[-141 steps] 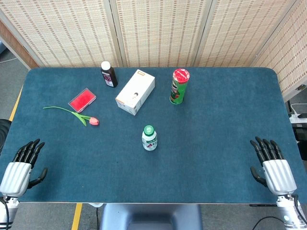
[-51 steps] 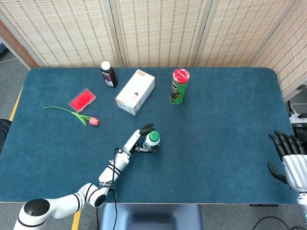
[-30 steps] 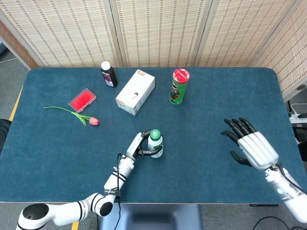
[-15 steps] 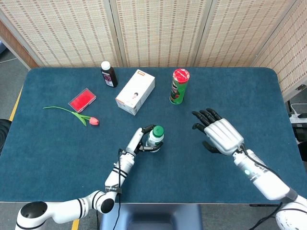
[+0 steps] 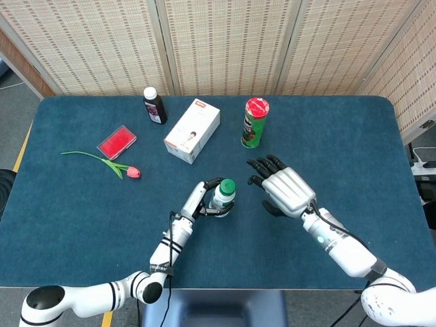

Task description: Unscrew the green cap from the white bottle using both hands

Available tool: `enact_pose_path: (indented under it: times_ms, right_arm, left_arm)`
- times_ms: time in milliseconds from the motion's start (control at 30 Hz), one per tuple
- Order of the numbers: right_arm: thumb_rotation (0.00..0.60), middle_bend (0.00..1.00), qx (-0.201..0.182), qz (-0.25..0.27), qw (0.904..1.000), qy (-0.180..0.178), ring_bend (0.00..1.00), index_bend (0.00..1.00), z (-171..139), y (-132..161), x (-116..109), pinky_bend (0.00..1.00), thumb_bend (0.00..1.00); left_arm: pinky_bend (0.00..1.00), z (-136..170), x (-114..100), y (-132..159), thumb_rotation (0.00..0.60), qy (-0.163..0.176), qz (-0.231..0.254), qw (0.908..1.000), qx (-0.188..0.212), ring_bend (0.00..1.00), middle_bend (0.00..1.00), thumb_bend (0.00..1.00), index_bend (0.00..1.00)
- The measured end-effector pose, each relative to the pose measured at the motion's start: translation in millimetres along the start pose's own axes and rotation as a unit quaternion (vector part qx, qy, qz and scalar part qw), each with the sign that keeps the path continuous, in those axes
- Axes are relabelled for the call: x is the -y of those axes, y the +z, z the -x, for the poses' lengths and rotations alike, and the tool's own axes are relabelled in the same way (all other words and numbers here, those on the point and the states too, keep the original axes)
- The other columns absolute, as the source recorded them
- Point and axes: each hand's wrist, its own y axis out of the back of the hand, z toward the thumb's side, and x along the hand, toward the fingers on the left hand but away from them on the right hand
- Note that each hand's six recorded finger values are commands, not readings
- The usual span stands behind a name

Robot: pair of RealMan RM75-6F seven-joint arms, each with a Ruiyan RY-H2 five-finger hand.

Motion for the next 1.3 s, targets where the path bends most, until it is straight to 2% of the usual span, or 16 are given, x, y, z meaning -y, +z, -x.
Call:
enact_pose_path:
  times_ms: [400, 533, 1000, 1300]
  right_arm:
    - [0.598, 0.0, 0.003, 0.002, 1.0, 0.0, 0.0, 0.29, 11.8, 9.1, 0.9, 0.0, 0.37]
    - [0.599, 0.0, 0.002, 0.017, 0.9998, 0.002, 0.0, 0.29, 15.4, 13.1, 1.7, 0.0, 0.37]
    - [0.599, 0.0, -0.012, 0.029, 0.9995, 0.004, 0.0, 0.29, 22.4, 29.2, -1.0, 0.0, 0.38]
    - [0.598, 0.0, -0.011, 0.022, 0.9996, 0.012, 0.0, 0.29, 24.1, 32.3, -0.5, 0.0, 0.38]
  left_arm:
    - [0.22, 0.5, 3.6, -0.9, 0.6, -0.003, 0.0, 1.0, -0.002, 0.46, 0.88, 0.69, 0.79]
    - [0.22, -0.7, 4.9, -1.3, 0.6, -0.006, 0.0, 1.0, -0.004, 0.46, 0.88, 0.69, 0.79]
    - [0.22, -2.0, 13.1, 1.4, 0.6, -0.021, -0.022, 0.9995, -0.001, 0.46, 0.88, 0.71, 0.79]
    - [0.28, -2.5, 14.2, 6.2, 0.6, -0.024, -0.046, 0.9986, 0.014, 0.51, 0.9, 0.8, 0.79]
